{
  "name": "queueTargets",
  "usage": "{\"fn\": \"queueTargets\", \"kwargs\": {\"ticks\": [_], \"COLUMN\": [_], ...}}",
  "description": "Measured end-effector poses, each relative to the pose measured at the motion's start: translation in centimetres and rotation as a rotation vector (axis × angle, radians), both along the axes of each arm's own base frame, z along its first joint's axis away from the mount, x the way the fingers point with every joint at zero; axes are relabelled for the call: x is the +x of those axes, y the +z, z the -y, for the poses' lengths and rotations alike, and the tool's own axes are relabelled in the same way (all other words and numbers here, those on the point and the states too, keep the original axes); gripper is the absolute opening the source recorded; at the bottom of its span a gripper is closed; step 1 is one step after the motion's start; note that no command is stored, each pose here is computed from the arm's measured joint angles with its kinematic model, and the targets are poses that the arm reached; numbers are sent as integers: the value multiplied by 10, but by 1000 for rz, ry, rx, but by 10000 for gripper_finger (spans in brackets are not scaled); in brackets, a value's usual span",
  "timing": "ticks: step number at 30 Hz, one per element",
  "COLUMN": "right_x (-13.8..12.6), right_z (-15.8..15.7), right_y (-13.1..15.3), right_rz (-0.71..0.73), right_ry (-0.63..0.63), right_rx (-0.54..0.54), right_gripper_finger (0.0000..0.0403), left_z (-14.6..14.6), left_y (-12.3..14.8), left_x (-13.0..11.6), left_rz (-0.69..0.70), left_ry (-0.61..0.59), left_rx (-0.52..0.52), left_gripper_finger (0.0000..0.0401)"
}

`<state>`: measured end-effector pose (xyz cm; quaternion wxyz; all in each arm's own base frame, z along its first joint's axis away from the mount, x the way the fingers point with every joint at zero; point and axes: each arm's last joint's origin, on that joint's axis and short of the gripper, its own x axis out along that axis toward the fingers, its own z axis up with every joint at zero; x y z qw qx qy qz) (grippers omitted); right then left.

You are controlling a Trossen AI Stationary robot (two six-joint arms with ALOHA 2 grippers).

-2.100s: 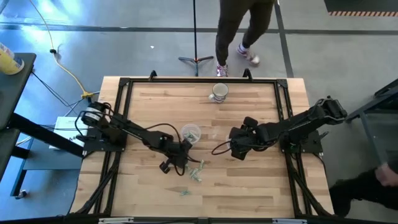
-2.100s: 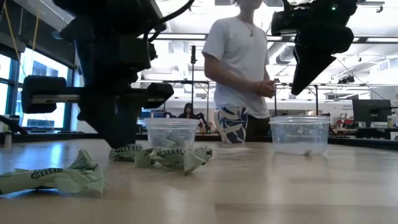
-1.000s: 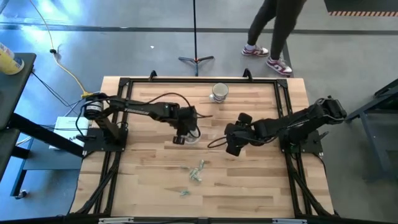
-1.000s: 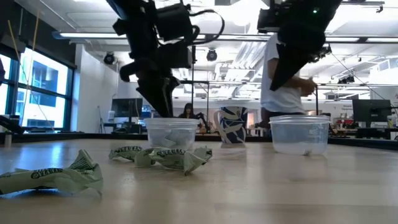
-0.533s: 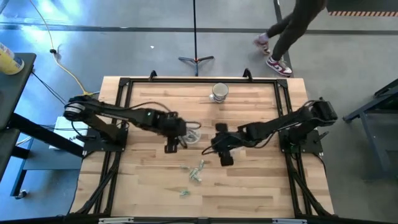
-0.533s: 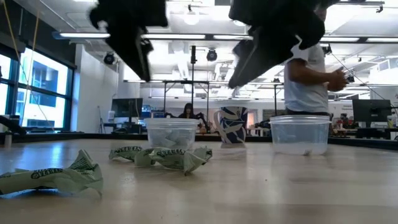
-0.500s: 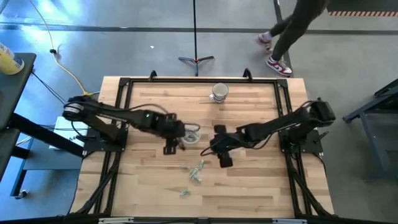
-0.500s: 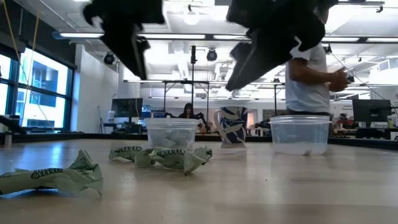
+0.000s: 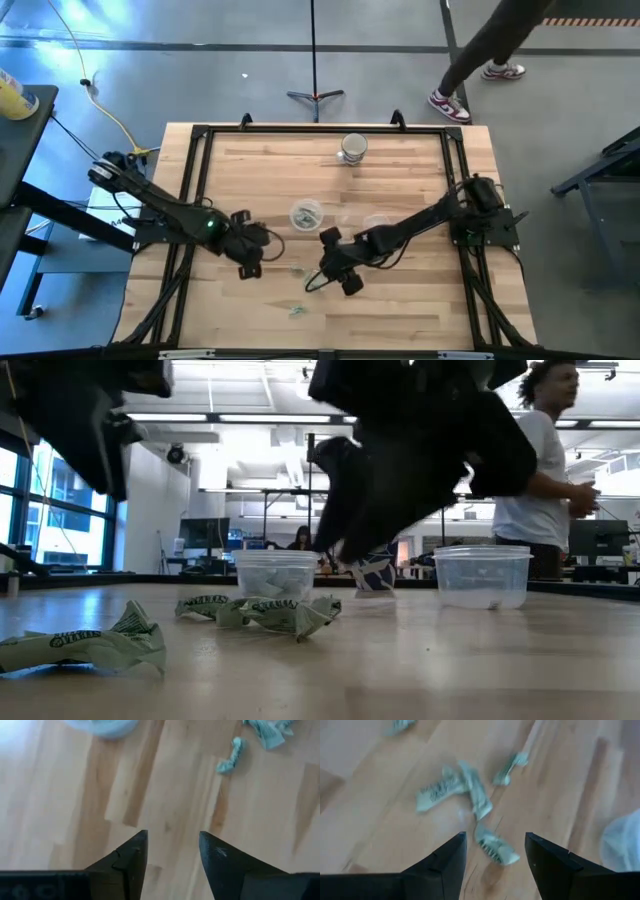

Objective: Pick and place Stevia / Truvia into bins
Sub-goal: Put the green stevia packet into the left transparent container

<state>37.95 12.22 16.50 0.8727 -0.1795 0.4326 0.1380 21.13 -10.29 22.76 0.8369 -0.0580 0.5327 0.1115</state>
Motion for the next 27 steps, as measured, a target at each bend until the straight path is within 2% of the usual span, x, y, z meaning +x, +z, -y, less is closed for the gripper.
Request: {"fn": "queueTargets", "kwargs": {"ticks": [4, 9, 15, 18, 23, 27], "right_x": [2, 9, 11, 12, 16, 20], "right_z": [0, 5, 12, 14, 22, 33], "right_y": [-14, -18, -21, -27, -33, -33], "right_rz": [-73, -46, -80, -98, -93, -69], "right_ry": [-14, 28, 64, 77, 43, -71], "right_rx": [-61, -96, -31, -33, -46, -61], "right_gripper_finger": [193, 193, 193, 193, 193, 193], "left_z": [10, 13, 13, 12, 12, 11], "left_y": [-1, -1, -1, -1, -1, -1], "left_x": [-6, -10, -10, -10, -10, -11], "left_rz": [3, 7, 12, 14, 16, 11], "left_ry": [13, 47, 87, 89, 98, 110], "left_rx": [-24, -14, -15, -13, -6, -4], "left_gripper_finger": [228, 231, 222, 217, 216, 215]}}
